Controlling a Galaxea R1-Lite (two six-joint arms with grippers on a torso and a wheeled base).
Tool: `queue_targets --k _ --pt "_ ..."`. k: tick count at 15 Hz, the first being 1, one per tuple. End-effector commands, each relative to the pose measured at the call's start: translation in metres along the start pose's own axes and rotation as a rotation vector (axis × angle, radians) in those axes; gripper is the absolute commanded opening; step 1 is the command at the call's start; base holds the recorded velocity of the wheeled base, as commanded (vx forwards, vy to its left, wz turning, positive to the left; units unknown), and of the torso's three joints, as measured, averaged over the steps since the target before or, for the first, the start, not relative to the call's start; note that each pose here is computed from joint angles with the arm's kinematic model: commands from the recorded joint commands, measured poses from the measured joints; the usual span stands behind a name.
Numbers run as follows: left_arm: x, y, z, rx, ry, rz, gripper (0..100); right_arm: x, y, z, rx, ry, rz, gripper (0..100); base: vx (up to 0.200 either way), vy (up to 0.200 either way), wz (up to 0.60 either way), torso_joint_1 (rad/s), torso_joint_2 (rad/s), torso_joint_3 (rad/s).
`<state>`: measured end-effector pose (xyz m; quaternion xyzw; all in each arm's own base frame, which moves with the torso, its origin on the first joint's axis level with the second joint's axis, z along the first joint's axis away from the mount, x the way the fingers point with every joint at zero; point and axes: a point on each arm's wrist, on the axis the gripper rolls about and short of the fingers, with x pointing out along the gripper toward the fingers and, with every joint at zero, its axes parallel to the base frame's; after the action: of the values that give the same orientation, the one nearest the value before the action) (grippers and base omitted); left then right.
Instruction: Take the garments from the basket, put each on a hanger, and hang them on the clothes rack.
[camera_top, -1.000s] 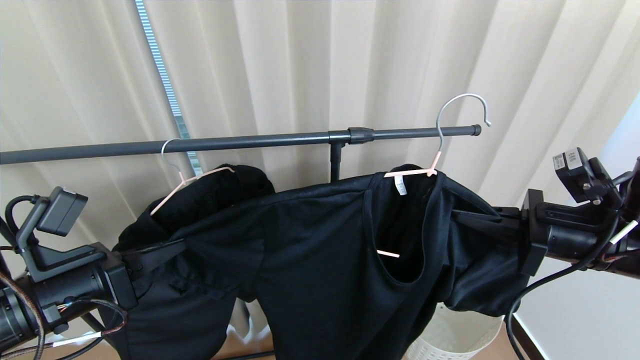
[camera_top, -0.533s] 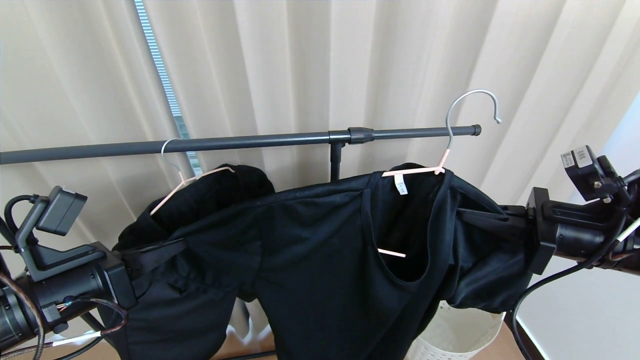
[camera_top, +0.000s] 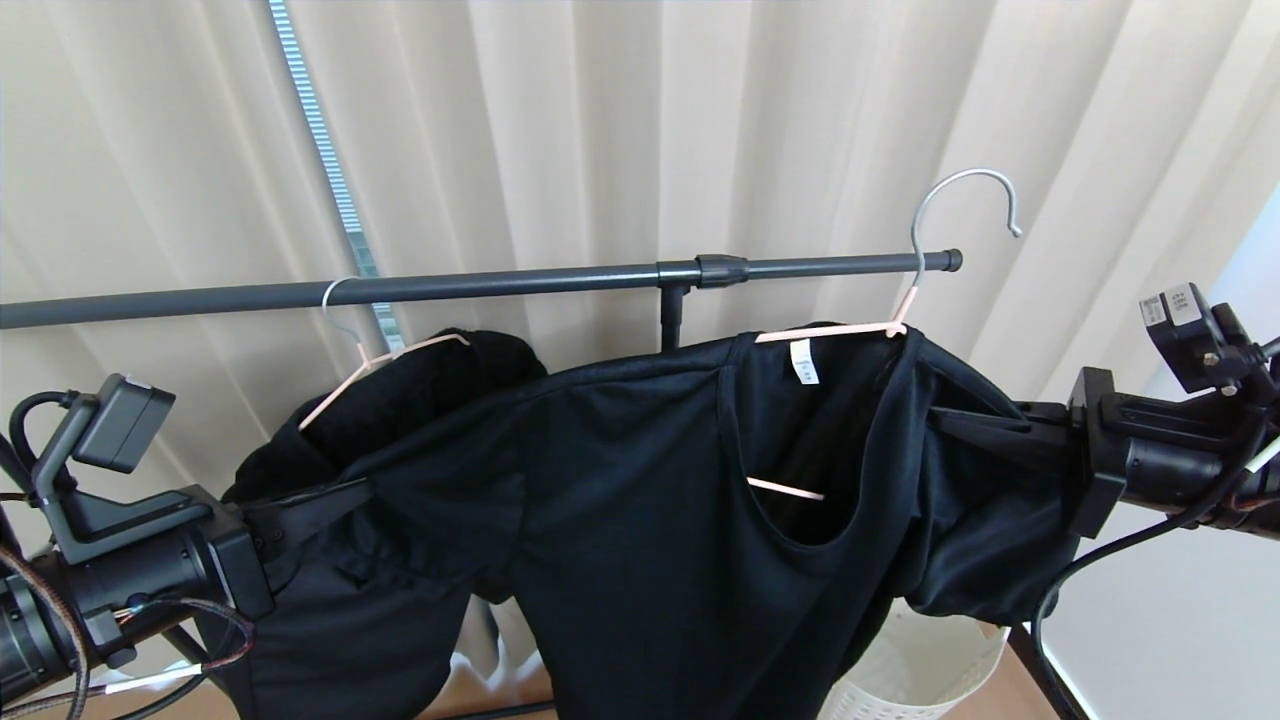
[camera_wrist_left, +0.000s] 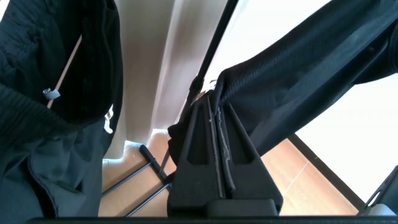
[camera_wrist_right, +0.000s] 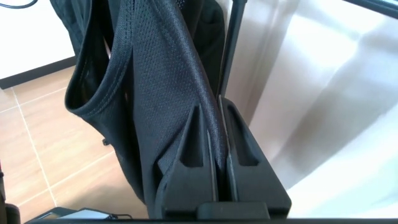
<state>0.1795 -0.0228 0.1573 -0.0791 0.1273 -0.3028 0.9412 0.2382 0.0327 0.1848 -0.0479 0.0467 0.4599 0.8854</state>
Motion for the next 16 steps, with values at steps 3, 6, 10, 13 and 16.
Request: queue_targets --k 3,6,10,13,16 --pt "0.0 -0.001 0.0 -0.002 0.002 -0.004 0 0.0 -0.001 -0.001 0.003 0.0 0.007 0 0.0 0.0 0.0 0.0 0.0 0.0" --pt "0.001 -0.002 -0.002 -0.003 0.009 -0.012 0 0.0 -0.001 -0.003 0.007 0.006 0.005 0 0.0 0.0 0.0 0.0 0.0 0.0" --pt "0.0 -0.005 -0.002 0.002 0.006 -0.023 100 0.002 -0.001 -0.005 0.013 0.013 0.008 0 0.0 0.0 0.0 0.0 0.0 0.0" --pt "-0.006 -0.016 0.002 0.025 -0.019 -0.063 100 0.01 0.003 -0.011 0.026 0.031 0.041 0 0.0 0.0 0.0 0.0 0.0 0.0" --pt "-0.01 -0.031 0.003 0.049 -0.036 -0.129 100 0.031 0.02 -0.026 0.056 0.08 0.14 0 0.0 0.0 0.0 0.0 0.0 0.0"
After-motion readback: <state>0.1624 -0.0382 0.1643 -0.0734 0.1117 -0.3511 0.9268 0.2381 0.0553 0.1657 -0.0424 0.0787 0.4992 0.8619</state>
